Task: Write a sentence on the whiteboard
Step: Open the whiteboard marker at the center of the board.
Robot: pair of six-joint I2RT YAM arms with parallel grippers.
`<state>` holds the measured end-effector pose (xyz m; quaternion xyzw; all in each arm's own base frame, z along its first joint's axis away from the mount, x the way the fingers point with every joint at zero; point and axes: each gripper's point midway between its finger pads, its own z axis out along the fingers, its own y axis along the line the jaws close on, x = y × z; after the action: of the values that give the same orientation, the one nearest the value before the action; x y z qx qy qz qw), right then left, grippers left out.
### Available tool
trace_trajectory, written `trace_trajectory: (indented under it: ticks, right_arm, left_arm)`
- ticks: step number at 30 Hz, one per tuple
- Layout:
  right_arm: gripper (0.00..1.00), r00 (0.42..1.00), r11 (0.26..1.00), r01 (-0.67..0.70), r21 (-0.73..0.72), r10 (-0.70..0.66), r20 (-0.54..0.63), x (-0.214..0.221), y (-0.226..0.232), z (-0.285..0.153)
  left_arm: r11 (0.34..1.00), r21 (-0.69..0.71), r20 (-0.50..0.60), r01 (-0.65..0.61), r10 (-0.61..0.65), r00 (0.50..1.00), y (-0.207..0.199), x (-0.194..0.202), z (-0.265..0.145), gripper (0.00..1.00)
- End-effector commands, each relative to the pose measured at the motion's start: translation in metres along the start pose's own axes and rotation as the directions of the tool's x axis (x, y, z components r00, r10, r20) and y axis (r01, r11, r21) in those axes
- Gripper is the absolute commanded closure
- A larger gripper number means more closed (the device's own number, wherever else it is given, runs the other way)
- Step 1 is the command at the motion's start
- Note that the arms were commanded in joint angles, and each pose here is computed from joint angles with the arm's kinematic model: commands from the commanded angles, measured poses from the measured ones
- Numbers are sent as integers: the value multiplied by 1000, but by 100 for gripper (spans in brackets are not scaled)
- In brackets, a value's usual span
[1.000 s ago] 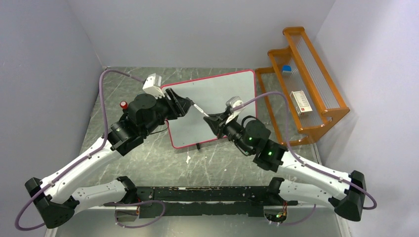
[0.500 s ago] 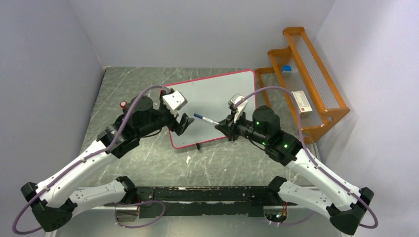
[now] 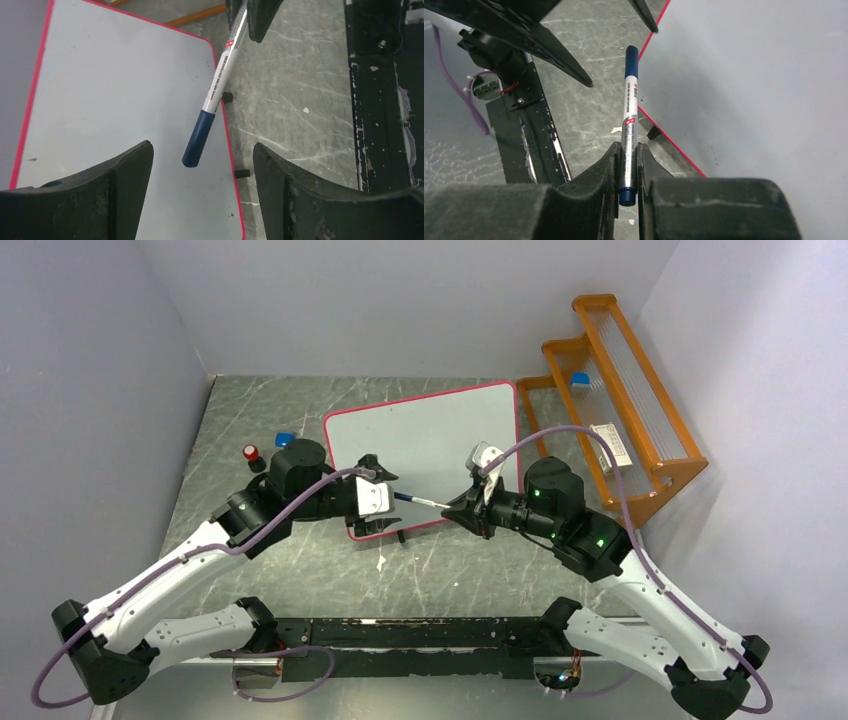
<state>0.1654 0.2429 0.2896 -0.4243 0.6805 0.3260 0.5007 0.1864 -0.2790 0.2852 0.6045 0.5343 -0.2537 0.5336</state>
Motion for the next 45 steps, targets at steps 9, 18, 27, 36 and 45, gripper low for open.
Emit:
trace_trajectory:
  ticks: [9, 18, 27, 36, 45]
  right_arm:
    - [100, 999, 996, 35, -78, -34, 23, -10, 11, -1]
    - [100, 999, 995, 24, -97, -20, 44, -14, 14, 4]
    - [76, 999, 988, -49, -145, 51, 11, -17, 20, 12]
    - [47, 990, 985, -109, -133, 96, -103, -14, 17, 17]
    - [48, 974, 979, -160, -129, 135, -181, 1, 17, 24]
  left_arm:
    - [984, 170, 36, -59, 54, 998, -21, 1, 19, 44]
    - [987, 156, 19, -44, 41, 999, -19, 10, 20, 78]
    - [982, 190, 2, -9, 9, 1000, -20, 21, 21, 95]
    - [981, 192, -40, -8, 16, 999, -20, 29, 17, 95]
    - [983, 183, -45, -11, 19, 999, -19, 28, 16, 95]
